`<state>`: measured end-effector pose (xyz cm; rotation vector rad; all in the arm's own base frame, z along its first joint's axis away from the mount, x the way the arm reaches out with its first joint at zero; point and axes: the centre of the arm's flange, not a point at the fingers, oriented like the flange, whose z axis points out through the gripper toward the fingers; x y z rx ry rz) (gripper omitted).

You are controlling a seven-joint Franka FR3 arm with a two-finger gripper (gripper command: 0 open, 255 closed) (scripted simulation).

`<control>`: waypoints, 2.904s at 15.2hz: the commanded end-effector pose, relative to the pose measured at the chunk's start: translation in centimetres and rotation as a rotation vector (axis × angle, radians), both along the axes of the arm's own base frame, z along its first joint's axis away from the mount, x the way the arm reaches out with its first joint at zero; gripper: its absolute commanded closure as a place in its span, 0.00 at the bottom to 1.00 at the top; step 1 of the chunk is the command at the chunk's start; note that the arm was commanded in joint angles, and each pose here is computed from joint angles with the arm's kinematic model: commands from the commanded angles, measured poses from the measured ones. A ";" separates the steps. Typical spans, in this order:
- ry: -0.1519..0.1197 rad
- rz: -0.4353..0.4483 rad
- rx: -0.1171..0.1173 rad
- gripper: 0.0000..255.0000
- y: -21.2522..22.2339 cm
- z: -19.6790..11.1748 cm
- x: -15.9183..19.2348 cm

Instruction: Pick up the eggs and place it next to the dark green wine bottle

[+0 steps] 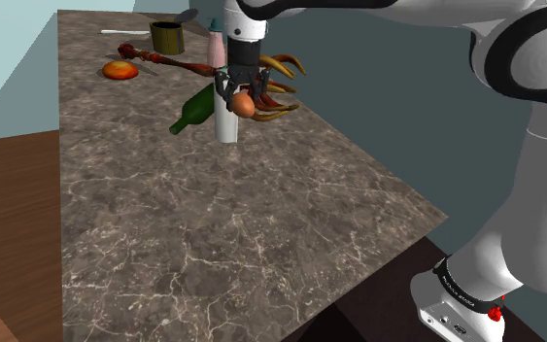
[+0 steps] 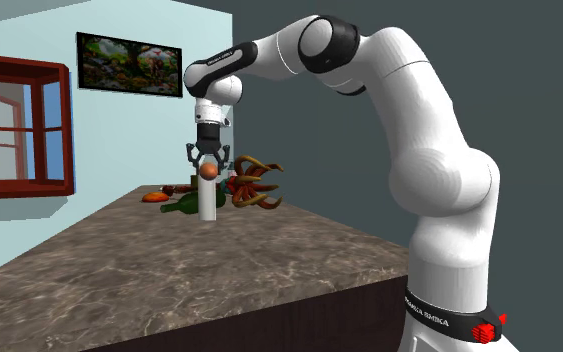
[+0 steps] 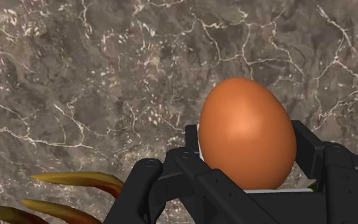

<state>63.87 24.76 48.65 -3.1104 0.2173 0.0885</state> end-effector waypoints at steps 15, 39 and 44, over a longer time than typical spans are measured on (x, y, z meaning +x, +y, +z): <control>0.000 -0.001 0.000 1.00 0.3 -8.3 0.7; 0.000 -0.001 -0.001 0.00 0.3 -14.8 0.5; 0.000 -0.001 0.000 0.00 0.2 -10.8 0.9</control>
